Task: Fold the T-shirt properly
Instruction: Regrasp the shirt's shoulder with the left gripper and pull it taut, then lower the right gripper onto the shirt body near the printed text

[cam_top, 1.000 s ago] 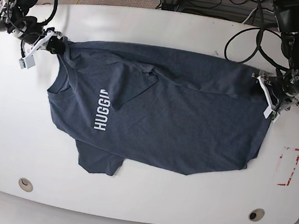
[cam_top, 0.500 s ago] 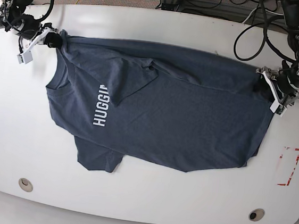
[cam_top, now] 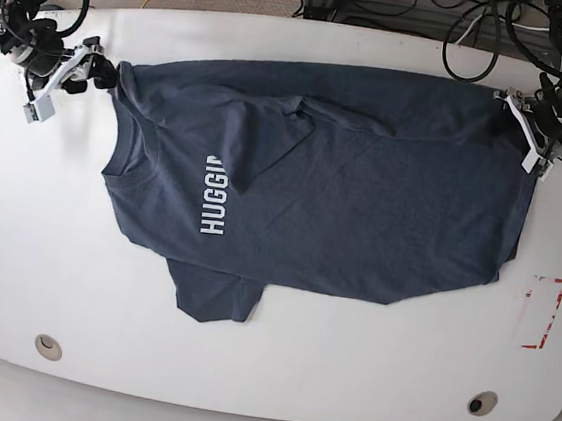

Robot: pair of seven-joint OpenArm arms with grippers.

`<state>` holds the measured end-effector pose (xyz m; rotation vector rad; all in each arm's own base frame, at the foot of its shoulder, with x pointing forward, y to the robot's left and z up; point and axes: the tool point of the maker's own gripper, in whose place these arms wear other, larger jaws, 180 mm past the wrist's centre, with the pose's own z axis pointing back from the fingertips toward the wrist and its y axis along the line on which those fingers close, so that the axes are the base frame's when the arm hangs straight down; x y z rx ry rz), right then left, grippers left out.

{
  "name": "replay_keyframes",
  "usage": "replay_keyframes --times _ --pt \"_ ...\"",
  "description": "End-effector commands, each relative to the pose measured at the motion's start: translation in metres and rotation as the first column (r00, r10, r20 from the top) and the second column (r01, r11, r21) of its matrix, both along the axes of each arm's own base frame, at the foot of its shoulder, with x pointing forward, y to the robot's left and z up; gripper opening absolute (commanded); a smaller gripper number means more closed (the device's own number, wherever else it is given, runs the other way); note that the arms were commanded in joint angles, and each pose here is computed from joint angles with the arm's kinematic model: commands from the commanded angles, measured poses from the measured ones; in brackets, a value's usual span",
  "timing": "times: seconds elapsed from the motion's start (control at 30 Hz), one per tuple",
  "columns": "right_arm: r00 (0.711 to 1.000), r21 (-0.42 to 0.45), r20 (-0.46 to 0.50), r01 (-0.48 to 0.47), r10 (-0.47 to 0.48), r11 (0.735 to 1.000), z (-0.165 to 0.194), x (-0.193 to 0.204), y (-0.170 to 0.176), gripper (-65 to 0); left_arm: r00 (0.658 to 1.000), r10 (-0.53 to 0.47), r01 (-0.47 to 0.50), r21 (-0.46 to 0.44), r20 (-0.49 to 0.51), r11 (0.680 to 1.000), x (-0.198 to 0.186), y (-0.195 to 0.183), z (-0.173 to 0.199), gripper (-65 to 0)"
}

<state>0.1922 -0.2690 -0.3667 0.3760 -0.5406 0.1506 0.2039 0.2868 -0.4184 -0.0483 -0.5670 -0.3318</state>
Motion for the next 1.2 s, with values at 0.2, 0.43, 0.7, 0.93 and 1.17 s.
replay_keyframes --times 0.2,0.43,0.7,0.93,1.17 --pt "0.974 0.069 0.116 -0.204 0.196 0.976 0.016 0.024 0.085 -26.3 0.997 -0.001 0.007 0.077 -0.081 0.997 -0.024 0.009 -0.004 -27.2" --pt "0.937 0.035 0.175 -0.312 0.302 0.949 0.018 0.058 0.131 -26.3 0.997 0.014 -0.007 0.089 -0.077 0.996 -0.025 0.016 -0.002 -27.2" --pt "0.89 -0.15 0.2 -0.385 0.409 0.911 0.027 0.101 0.156 -26.0 0.997 0.011 -0.004 0.092 -0.075 0.996 -0.023 0.016 -0.001 -27.2" --pt "0.861 -0.22 0.177 -0.439 0.478 0.871 0.018 0.117 0.18 -26.3 0.997 0.007 0.0 0.091 -0.077 0.996 -0.023 0.015 -0.001 -27.2" --pt "0.874 -0.162 0.181 -0.427 0.452 0.89 0.002 0.125 0.188 -26.3 0.997 0.007 0.0 0.09 -0.075 0.996 -0.023 0.015 -0.001 -27.2"
